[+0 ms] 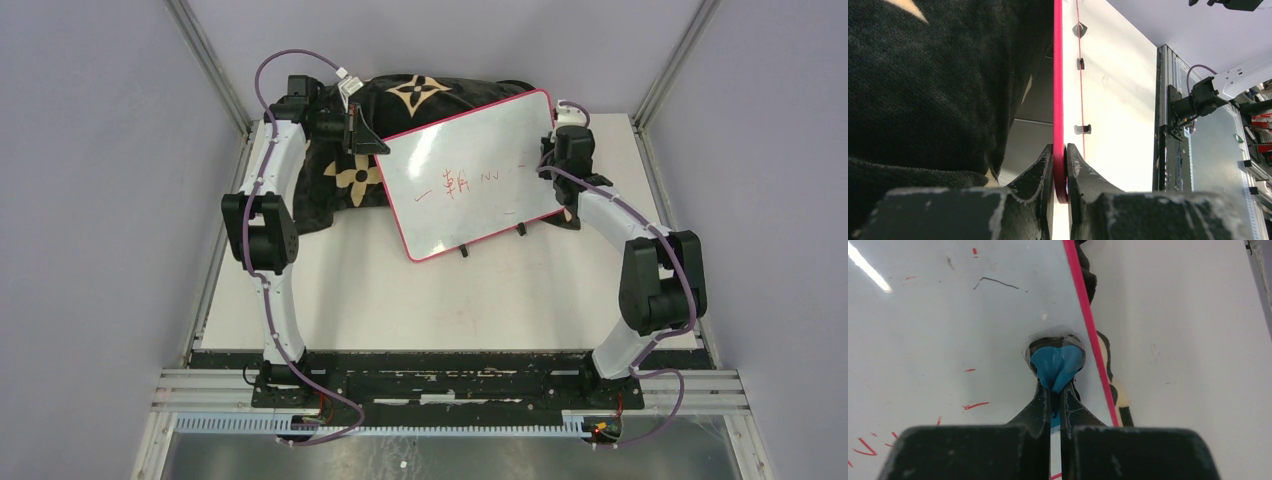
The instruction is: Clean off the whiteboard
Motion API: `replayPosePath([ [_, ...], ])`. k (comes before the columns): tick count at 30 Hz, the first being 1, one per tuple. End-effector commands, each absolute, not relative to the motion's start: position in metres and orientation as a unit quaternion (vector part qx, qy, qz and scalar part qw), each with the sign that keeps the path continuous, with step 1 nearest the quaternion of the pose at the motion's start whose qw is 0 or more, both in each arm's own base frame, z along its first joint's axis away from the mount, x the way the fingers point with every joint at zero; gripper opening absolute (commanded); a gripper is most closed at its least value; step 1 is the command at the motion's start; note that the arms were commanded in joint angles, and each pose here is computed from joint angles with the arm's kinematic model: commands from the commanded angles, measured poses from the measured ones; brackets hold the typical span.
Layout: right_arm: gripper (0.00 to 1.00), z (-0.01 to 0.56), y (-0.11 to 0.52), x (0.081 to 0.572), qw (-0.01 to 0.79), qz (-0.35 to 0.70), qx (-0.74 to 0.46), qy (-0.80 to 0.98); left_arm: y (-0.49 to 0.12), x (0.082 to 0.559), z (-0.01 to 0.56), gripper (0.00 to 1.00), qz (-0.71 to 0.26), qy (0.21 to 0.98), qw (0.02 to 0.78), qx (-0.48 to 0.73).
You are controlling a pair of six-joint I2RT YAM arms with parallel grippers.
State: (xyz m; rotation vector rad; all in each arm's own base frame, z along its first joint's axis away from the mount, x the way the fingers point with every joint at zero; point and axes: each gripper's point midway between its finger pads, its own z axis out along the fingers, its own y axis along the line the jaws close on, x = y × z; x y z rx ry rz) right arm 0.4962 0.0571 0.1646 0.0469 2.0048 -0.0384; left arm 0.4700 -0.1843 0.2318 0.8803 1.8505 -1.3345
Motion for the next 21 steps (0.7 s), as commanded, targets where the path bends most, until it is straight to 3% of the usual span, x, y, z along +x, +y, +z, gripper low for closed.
replayPosePath([
  [1,0.01,0.182,0.051,0.503,0.56,-0.018,0.027,0.828,-0.179,0.478,0.238,0.03,-0.488,0.695,0.373,0.374],
  [6,0.01,0.179,0.08,0.501,0.563,0.057,0.009,0.825,-0.18,0.478,0.237,0.03,-0.492,0.694,0.37,0.372],
  [21,0.01,0.22,0.157,0.518,0.575,0.128,-0.056,0.806,-0.183,0.477,0.235,0.03,-0.497,0.694,0.366,0.371],
])
